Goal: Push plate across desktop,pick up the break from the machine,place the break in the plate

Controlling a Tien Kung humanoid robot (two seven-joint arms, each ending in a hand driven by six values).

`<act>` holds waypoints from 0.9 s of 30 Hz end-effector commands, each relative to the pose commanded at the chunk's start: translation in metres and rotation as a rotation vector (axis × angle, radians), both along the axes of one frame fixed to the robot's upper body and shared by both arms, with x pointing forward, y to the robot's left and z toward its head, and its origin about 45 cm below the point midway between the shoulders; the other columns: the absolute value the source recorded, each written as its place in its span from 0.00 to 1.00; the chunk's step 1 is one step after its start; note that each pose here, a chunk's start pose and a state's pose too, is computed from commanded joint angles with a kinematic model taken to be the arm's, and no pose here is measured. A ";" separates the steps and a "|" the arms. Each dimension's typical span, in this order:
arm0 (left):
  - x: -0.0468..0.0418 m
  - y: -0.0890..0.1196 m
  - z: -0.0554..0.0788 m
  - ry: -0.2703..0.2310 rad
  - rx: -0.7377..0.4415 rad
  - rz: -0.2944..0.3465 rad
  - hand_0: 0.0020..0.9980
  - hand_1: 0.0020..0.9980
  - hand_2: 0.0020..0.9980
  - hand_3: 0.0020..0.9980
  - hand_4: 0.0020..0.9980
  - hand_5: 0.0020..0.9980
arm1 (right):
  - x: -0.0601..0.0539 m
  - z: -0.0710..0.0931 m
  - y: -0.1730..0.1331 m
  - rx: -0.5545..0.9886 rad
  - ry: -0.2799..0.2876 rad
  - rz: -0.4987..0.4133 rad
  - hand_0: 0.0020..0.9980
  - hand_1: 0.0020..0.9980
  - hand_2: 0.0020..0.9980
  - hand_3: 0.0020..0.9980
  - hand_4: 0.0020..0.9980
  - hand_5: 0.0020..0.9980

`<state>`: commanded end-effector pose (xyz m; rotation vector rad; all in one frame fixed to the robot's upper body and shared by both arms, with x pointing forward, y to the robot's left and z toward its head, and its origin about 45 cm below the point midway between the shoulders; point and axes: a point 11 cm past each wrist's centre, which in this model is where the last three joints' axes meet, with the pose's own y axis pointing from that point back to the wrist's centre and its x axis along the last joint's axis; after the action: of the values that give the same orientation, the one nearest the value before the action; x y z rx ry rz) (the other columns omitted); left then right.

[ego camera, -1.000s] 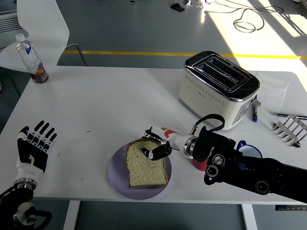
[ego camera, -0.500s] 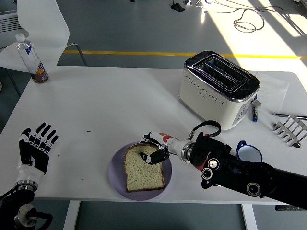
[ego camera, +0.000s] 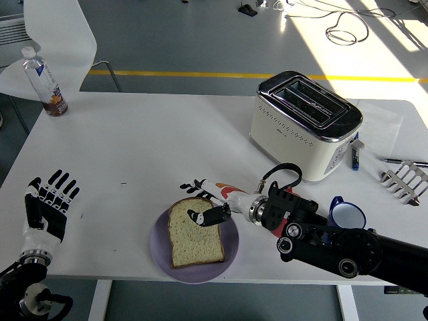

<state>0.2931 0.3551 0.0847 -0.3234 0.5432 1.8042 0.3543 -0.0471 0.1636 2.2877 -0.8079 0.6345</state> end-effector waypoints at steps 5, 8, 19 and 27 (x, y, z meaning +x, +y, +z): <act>0.0015 0.001 0.002 -0.007 0.000 0.003 0.80 0.78 0.81 0.74 0.53 1.00 | 0.004 0.007 -0.002 0.025 -0.033 -0.016 0.89 0.88 0.97 0.95 0.69 0.30; 0.0019 0.001 0.003 -0.009 0.000 0.005 0.80 0.78 0.81 0.74 0.53 1.00 | 0.007 0.013 -0.003 0.051 -0.051 -0.030 0.89 0.88 0.97 0.95 0.69 0.30; 0.0044 0.002 0.007 -0.021 0.002 0.007 0.80 0.78 0.81 0.73 0.53 1.00 | 0.006 0.102 -0.014 0.488 -0.136 -0.041 0.87 0.83 0.92 0.90 0.68 0.31; 0.0078 0.002 0.013 -0.037 0.015 0.009 0.80 0.78 0.81 0.73 0.53 1.00 | 0.004 0.165 -0.082 0.972 -0.131 -0.213 0.84 0.82 0.85 0.83 0.65 0.35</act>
<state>0.3008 0.3572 0.0979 -0.3482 0.5030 1.8066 0.3587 -0.1290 0.3285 2.9371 -1.6699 0.3098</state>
